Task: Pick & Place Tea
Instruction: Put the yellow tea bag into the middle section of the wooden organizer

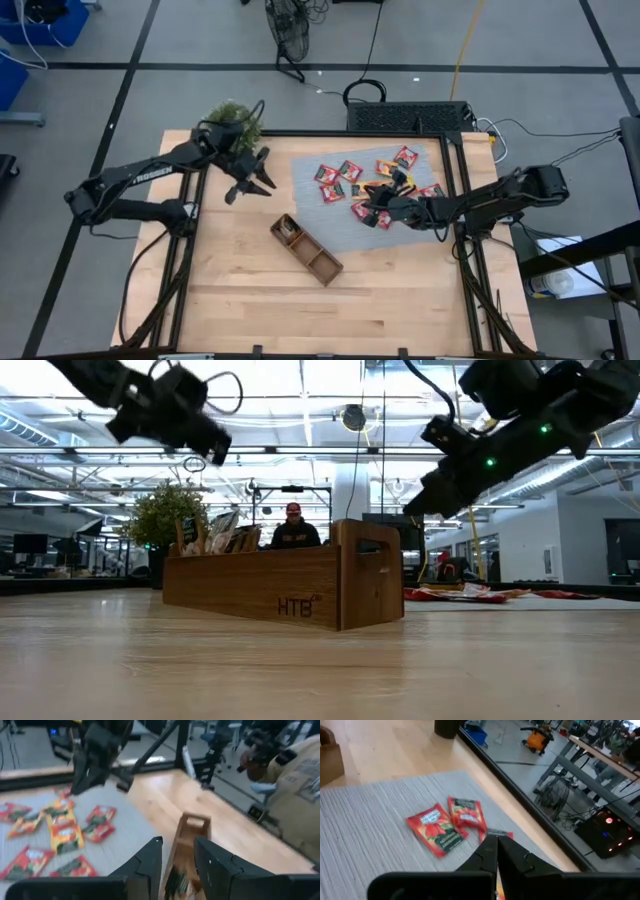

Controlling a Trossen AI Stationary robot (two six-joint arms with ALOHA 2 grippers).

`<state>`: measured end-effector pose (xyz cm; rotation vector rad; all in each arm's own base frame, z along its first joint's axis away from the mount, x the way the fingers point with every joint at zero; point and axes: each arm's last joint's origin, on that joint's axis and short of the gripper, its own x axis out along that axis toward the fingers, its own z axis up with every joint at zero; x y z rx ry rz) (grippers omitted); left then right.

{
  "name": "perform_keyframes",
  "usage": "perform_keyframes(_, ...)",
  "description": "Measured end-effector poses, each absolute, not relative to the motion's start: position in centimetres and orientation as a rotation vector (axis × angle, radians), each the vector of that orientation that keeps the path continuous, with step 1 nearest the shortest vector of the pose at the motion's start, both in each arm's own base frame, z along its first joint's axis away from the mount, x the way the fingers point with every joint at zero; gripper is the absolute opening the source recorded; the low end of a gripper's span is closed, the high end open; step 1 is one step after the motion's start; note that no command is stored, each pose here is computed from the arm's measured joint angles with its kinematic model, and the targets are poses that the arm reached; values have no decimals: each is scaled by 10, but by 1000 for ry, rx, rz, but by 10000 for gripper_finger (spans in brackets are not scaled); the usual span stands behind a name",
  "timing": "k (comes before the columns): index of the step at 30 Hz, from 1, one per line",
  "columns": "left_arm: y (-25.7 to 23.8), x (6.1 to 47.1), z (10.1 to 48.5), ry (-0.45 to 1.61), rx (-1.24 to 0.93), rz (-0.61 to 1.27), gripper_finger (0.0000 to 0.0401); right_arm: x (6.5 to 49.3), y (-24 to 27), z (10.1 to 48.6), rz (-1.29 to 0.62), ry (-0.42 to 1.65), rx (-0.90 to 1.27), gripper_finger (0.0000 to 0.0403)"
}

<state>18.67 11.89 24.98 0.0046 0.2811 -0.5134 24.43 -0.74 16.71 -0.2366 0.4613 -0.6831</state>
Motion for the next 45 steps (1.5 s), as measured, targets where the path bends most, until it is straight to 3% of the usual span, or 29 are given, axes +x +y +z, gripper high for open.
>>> perform_keyframes(5,118,166,238,291,-25,-451,118,235,-9,161,-691,465,-212,0)
perform_keyframes(11,105,139,251,169,86,-363,118,228,-15,159,-671,499,-169,0)
perform_keyframes(21,85,107,231,2,157,-30,118,222,-36,163,-692,497,-33,28)
perform_keyframes(35,82,104,206,38,106,-22,118,215,-89,167,-525,436,578,162)
perform_keyframes(45,82,104,206,38,107,-22,118,207,-92,144,-638,561,874,167)
